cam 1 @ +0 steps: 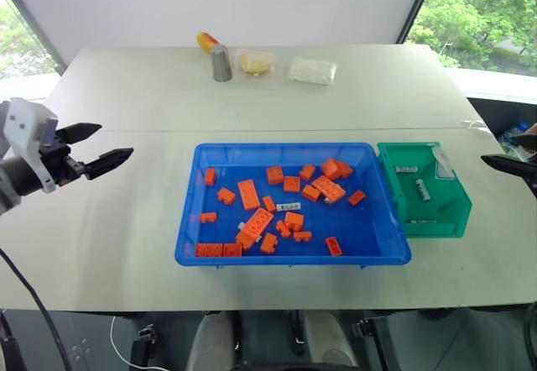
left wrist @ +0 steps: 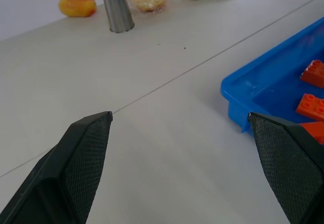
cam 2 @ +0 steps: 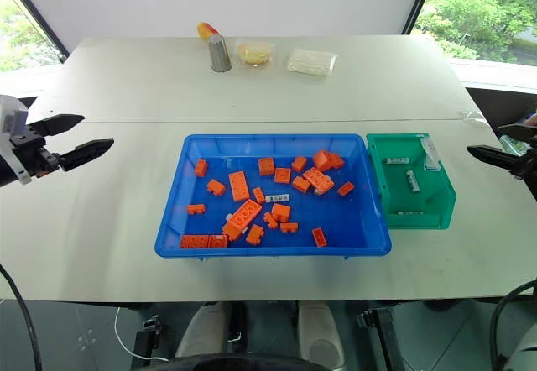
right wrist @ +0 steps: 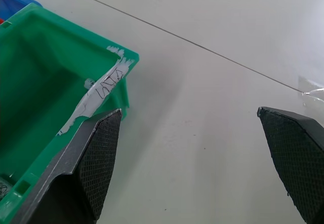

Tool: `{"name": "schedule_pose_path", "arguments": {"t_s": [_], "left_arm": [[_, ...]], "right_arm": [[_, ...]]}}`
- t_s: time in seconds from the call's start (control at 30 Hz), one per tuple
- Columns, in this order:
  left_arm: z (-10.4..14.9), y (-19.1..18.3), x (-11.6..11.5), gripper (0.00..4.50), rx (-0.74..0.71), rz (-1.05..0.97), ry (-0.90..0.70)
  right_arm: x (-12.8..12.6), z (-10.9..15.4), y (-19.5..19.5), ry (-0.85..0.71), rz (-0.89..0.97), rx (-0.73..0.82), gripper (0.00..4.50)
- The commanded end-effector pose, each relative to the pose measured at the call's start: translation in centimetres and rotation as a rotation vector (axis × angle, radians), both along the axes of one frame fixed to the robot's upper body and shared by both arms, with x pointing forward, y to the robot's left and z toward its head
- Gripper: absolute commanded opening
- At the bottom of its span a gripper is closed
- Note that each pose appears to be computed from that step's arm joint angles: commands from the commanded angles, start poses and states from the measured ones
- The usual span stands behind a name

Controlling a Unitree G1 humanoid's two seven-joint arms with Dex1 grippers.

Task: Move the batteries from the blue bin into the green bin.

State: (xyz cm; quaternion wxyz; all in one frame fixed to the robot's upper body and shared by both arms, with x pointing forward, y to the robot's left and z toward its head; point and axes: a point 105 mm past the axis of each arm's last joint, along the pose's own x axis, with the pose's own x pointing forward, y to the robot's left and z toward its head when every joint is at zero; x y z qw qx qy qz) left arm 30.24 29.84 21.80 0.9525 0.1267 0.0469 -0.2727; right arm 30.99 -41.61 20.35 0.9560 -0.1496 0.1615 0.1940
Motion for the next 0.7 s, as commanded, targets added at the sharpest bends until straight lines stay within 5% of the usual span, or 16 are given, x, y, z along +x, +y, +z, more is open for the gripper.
{"name": "schedule_pose_path", "arguments": {"t_s": [0.03,0.7], "left_arm": [[1.0,0.2,-0.4,4.50,0.062,-0.007,-0.031],[0.8,-1.1,-0.8,4.50,0.012,-0.030,-0.026]], "right_arm": [[-0.2,1.5,-0.4,-0.059,-0.011,0.002,4.42],[0.5,2.2,-0.5,-0.079,-0.047,-0.043,4.42]]}}
